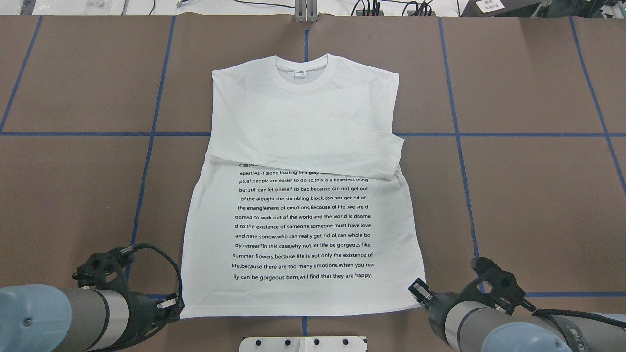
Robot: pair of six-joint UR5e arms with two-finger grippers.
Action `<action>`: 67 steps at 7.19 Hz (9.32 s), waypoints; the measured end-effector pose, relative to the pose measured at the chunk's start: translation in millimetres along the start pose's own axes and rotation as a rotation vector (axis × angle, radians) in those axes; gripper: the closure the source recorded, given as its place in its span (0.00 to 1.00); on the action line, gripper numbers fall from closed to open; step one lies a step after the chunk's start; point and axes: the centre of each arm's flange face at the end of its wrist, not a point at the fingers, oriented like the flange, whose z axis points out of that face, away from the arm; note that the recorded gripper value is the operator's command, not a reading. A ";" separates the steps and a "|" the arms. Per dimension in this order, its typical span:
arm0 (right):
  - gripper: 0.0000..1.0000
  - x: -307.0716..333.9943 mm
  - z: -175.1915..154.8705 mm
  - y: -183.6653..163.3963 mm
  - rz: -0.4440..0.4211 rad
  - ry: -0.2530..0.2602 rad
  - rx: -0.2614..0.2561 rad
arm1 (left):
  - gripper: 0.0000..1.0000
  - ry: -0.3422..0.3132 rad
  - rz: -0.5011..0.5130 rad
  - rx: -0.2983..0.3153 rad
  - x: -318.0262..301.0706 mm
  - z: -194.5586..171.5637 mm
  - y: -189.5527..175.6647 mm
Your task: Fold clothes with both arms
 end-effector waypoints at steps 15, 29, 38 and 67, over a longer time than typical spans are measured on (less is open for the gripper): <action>1.00 -330.7 66.6 -297.1 -0.129 0.034 0.152 | 1.00 0.233 0.219 0.510 157.6 -43.4 -364.9; 0.11 -366.9 163.9 -356.6 -0.148 -0.050 0.167 | 0.60 0.303 0.287 0.562 115.5 63.4 -446.5; 0.10 -223.6 109.7 -260.7 -0.010 -0.168 0.003 | 0.42 0.362 0.368 0.514 101.8 45.6 -422.5; 0.00 -116.6 -11.5 -233.8 -0.008 -0.064 -0.523 | 0.23 0.451 0.085 -0.073 129.6 94.4 -130.9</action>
